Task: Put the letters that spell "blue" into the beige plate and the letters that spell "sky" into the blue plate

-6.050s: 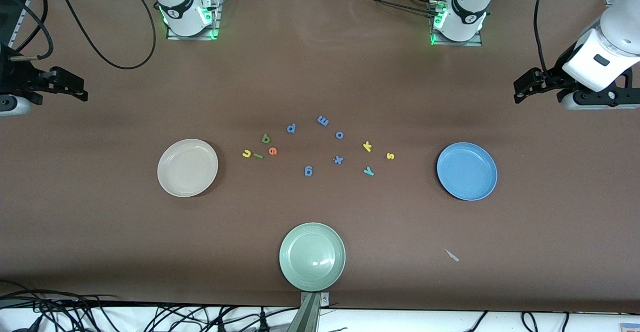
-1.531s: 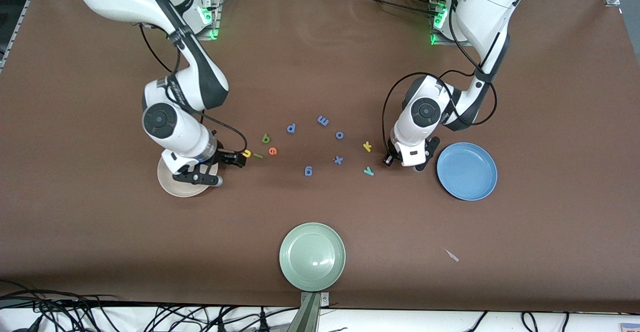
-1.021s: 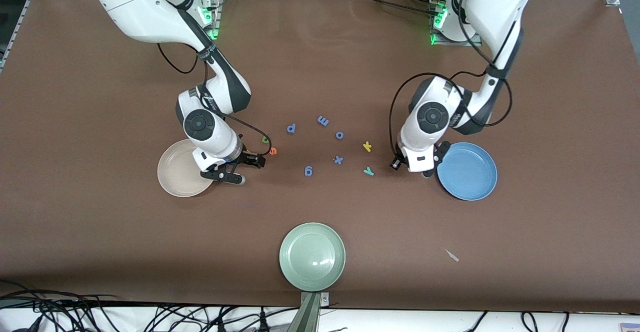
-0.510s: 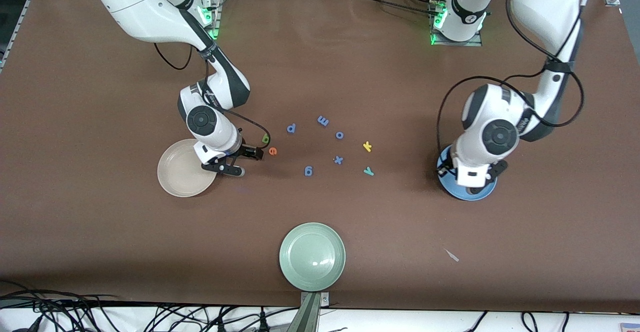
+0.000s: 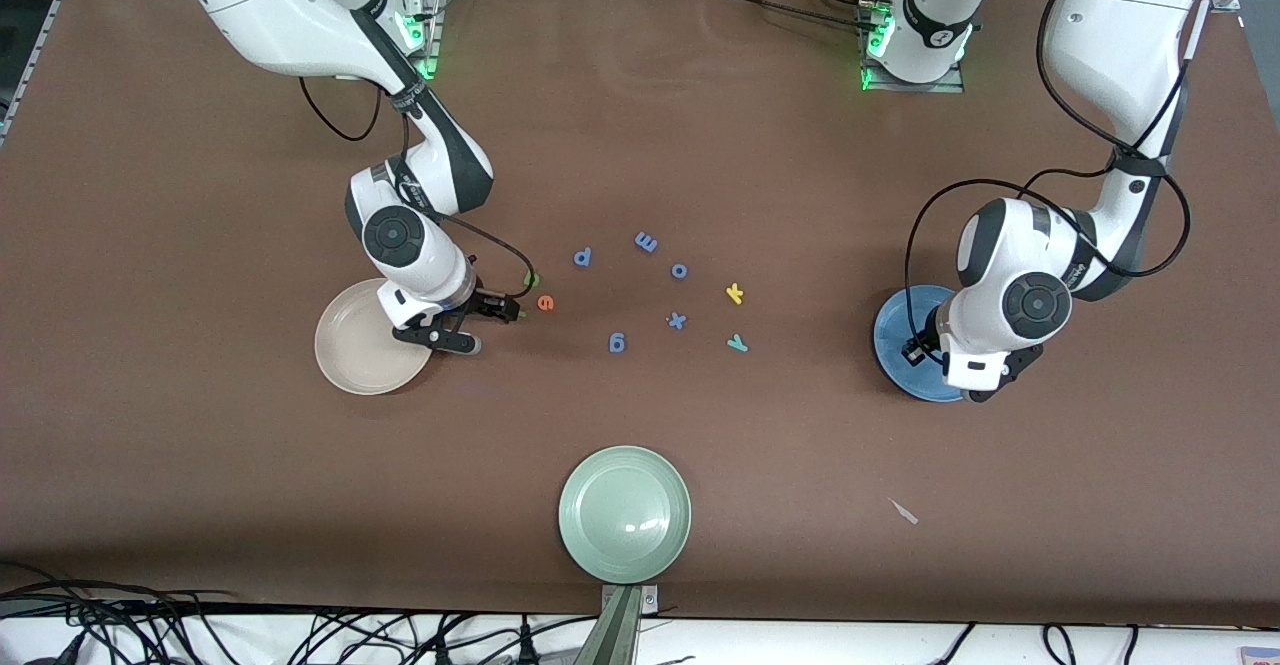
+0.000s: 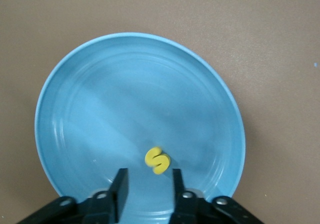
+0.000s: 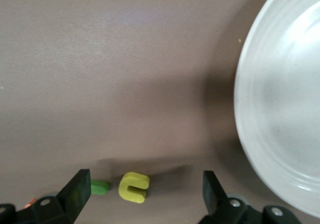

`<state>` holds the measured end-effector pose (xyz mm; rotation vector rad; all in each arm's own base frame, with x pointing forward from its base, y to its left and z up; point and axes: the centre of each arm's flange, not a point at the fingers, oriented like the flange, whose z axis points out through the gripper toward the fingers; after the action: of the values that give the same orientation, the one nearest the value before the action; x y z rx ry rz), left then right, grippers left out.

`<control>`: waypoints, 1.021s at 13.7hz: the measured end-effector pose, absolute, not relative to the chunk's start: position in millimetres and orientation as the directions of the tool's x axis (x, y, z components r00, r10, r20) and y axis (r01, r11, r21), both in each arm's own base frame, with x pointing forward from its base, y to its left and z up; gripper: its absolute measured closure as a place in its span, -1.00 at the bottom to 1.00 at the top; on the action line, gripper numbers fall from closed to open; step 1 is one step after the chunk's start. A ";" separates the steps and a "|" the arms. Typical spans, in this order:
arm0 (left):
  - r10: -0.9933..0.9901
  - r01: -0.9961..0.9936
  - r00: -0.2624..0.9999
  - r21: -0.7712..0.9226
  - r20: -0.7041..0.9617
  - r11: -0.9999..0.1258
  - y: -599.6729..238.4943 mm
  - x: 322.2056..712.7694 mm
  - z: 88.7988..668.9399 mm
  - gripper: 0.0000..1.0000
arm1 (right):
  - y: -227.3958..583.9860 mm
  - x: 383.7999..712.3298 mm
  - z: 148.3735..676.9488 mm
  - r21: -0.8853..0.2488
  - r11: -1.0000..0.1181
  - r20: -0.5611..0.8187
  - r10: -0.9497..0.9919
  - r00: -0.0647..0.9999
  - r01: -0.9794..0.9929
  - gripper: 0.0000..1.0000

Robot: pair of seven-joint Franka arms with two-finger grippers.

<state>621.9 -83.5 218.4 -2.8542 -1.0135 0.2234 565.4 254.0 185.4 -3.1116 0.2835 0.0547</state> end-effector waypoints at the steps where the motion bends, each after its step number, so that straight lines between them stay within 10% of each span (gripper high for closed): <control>1: 0.623 0.609 0.776 -0.136 -0.103 -0.781 -92.4 622.5 223.4 -0.17 | 252.5 564.4 183.6 -0.009 -0.984 -0.038 -0.179 0.983 -0.179 -0.99; 5: 0.523 0.517 0.842 -0.078 -0.131 -0.853 -171.0 609.6 250.1 -0.98 | 249.4 556.5 174.6 0.001 -0.984 -0.053 -0.176 0.983 -0.176 -0.98; 14: 0.365 0.367 0.917 -0.021 -0.161 -0.930 -335.1 536.7 234.2 -1.00 | 248.1 550.6 170.5 -0.004 -0.985 -0.047 -0.174 0.984 -0.175 -0.47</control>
<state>536.7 -335.1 234.2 -3.0851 -0.5888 0.2568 550.6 248.1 170.5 -3.1201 0.2743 0.0731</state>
